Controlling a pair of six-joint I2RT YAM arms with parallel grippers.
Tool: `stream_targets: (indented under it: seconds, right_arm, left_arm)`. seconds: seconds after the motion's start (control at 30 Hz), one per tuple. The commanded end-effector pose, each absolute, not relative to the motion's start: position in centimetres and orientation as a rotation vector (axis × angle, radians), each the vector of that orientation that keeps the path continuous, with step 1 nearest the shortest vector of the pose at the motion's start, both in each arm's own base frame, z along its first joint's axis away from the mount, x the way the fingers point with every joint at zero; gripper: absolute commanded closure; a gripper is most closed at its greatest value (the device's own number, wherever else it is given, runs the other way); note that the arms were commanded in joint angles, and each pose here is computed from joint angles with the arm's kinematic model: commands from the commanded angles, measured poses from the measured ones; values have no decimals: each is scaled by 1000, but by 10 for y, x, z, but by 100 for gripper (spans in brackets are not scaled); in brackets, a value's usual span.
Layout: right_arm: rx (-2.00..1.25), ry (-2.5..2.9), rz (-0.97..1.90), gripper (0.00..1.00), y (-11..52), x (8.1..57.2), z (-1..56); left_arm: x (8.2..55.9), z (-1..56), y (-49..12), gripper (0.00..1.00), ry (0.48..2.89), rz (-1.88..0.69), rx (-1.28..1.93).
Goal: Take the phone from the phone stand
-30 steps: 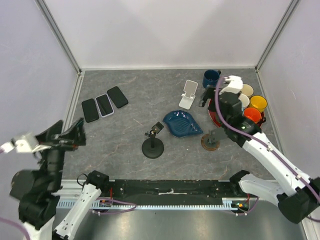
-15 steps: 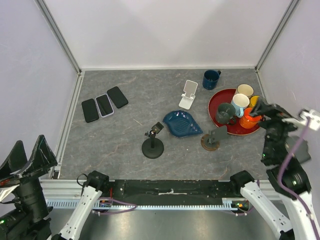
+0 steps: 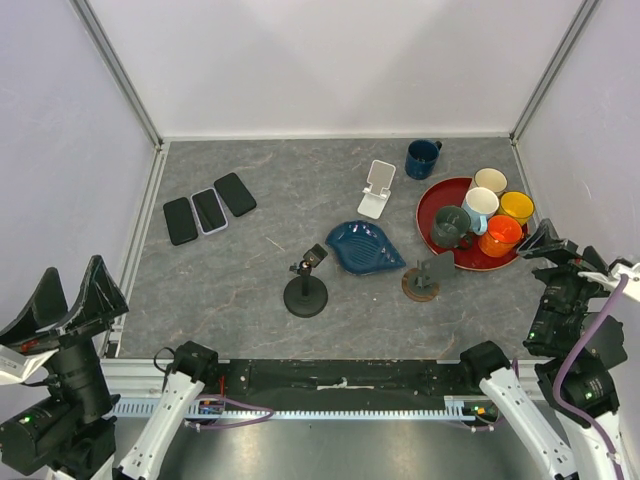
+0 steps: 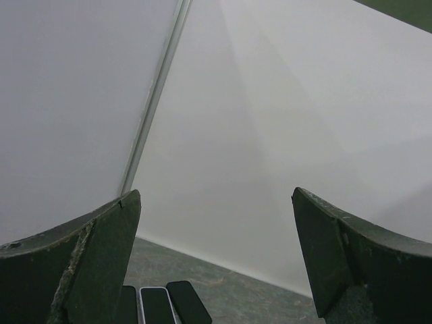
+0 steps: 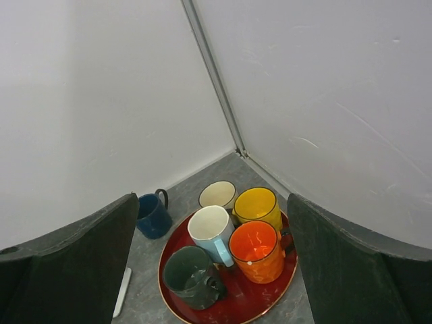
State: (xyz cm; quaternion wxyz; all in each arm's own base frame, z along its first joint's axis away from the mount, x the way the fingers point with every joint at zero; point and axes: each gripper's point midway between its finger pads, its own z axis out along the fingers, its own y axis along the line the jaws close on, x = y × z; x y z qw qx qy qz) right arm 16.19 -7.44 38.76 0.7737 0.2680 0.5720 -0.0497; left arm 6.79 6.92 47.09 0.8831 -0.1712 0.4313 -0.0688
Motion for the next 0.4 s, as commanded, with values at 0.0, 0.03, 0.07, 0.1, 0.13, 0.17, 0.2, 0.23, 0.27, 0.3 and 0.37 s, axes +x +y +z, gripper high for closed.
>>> stream_targets:
  seconds: [0.0, 0.03, 0.07, 0.1, 0.13, 0.17, 0.2, 0.23, 0.27, 0.3, 0.37]
  right_arm:
    - [589, 1222, -134, 2, -78, 161, 387]
    - [586, 1225, -135, 2, -78, 162, 386]
    - [585, 1227, -134, 2, -77, 162, 385]
    - [580, 1228, -133, 2, -77, 163, 385]
    - [579, 1229, -131, 2, -76, 164, 385]
    - [575, 1233, -131, 2, -75, 166, 383]
    - [573, 1234, -129, 2, -74, 166, 383]
    - [570, 1239, -130, 2, -73, 168, 381]
    - [569, 1239, -129, 2, -73, 169, 380]
    - [568, 1238, -125, 2, -72, 169, 380]
    - [565, 1243, -126, 2, -71, 172, 376]
  left_arm:
    - [41, 476, 79, 0, 801, -149, -355]
    - [43, 475, 78, 0, 804, -148, -356]
    - [43, 475, 78, 0, 801, -149, -356]
    - [46, 474, 77, 0, 807, -146, -356]
    - [47, 473, 77, 0, 807, -146, -356]
    - [47, 474, 77, 0, 804, -146, -360]
    - [49, 472, 76, 0, 809, -147, -358]
    - [49, 472, 76, 0, 807, -144, -358]
    - [51, 472, 76, 0, 809, -145, -357]
    - [52, 471, 75, 0, 815, -143, -356]
    - [53, 471, 75, 0, 817, -142, -355]
